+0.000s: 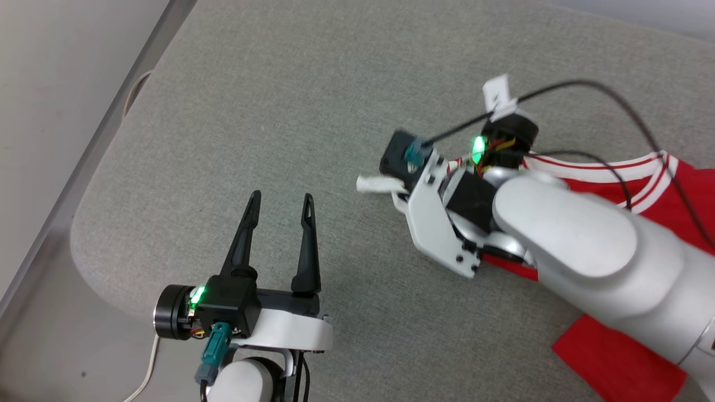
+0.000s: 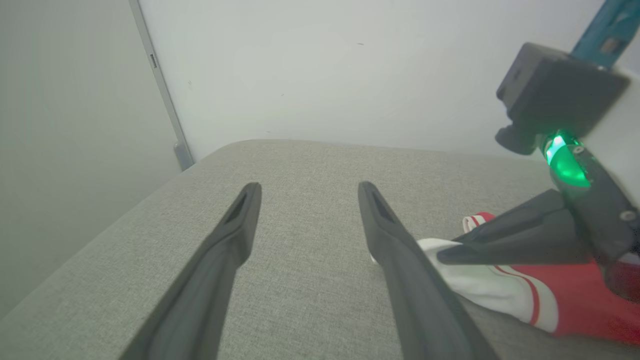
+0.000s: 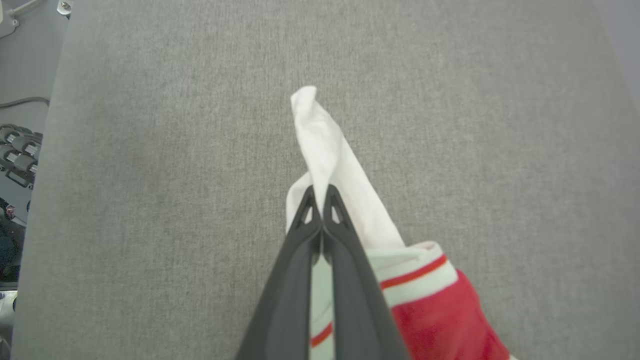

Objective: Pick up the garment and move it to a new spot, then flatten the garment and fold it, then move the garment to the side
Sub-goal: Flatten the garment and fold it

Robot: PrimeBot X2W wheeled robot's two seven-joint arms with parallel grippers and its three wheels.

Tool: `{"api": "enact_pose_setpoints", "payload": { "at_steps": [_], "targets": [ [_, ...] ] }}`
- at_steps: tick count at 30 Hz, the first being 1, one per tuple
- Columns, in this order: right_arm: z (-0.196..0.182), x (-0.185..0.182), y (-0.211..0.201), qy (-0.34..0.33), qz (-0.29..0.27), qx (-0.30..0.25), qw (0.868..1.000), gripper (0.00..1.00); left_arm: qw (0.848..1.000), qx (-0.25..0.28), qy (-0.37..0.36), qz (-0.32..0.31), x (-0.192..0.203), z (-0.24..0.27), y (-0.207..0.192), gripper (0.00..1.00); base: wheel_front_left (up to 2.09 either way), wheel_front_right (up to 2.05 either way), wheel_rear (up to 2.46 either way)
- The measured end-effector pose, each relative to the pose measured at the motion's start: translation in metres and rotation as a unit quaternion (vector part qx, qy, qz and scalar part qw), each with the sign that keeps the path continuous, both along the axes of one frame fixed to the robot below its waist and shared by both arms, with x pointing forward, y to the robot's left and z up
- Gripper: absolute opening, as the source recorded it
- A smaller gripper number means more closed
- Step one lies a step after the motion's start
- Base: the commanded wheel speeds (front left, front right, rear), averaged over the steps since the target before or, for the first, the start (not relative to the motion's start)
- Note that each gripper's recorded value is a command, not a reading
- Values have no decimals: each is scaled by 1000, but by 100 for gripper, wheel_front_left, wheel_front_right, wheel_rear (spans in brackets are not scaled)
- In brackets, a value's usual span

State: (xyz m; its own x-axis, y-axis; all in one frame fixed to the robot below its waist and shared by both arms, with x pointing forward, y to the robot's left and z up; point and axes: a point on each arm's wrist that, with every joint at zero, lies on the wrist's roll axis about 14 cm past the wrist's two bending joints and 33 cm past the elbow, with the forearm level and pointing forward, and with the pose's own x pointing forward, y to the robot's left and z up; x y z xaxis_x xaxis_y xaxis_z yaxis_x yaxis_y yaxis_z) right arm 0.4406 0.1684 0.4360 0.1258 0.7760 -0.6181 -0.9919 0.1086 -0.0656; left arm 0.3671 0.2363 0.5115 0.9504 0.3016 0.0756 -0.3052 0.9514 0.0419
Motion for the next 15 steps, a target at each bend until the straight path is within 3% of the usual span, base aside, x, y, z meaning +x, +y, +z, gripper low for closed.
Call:
{"api": "enact_pose_setpoints", "payload": {
  "at_steps": [5, 10, 11, 12, 13, 15],
  "targets": [
    [-48, -14, -14, 19, 10, -78, 997, 0, 1000, 0, 10, 11, 1, -5, 4, 100, 0, 0, 0],
    [-55, -13, -18, 32, 3, -89, 996, 0, 1000, 1, 12, 15, 3, -7, 6, 100, 0, 0, 0],
    [-55, -13, -19, 36, -1, -85, 996, 13, 1000, 1, 11, 14, 3, -7, 6, 100, 0, 0, 0],
    [-53, -11, -19, 37, -5, -79, 996, 46, 1000, 2, 11, 13, 4, -7, 5, 100, 0, 0, 0],
    [-49, -8, -19, 36, -9, -70, 997, 100, 1000, 2, 11, 12, 4, -7, 5, 100, 0, 0, 0],
    [-38, -3, -17, 37, -18, -45, 998, 100, 1000, 4, 8, 10, 5, -5, 5, 100, 0, 0, 0]
  ]
}}
